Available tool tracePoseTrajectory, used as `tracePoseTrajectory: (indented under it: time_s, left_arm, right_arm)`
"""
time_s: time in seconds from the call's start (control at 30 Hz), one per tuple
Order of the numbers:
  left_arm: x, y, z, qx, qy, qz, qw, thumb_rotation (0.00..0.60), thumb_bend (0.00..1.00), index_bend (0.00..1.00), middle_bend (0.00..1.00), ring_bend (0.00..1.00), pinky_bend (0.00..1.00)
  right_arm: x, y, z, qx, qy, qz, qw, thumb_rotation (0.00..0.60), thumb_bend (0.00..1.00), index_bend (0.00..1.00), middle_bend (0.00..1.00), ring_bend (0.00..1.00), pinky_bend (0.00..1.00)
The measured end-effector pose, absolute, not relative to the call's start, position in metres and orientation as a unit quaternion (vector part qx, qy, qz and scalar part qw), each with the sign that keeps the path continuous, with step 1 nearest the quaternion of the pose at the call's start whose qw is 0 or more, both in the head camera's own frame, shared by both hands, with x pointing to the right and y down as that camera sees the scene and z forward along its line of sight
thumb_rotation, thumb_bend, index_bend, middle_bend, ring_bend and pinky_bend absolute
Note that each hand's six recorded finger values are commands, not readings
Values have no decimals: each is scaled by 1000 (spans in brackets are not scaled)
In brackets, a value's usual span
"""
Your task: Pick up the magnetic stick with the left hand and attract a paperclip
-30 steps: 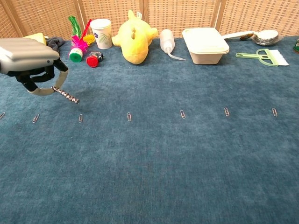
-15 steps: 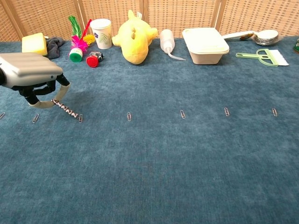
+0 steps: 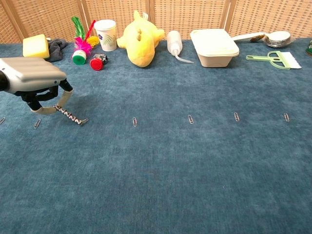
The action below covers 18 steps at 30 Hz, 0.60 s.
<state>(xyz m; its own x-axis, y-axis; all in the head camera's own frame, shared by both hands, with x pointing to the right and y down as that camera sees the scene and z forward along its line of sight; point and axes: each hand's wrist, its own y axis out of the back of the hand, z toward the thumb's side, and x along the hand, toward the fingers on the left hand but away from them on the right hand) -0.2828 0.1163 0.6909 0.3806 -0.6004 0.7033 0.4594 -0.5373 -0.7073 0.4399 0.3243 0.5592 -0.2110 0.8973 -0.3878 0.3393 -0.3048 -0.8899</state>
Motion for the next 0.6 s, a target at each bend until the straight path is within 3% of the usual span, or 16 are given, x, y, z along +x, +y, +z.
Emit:
tracePoseTrajectory:
  time_s: [0.6]
  left_arm:
    - [-264, 59, 666, -678, 148, -547, 468, 600, 685, 636, 848, 834, 704]
  right_arm:
    - [439, 324, 559, -578, -535, 564, 248, 600, 442, 2, 13, 0, 108]
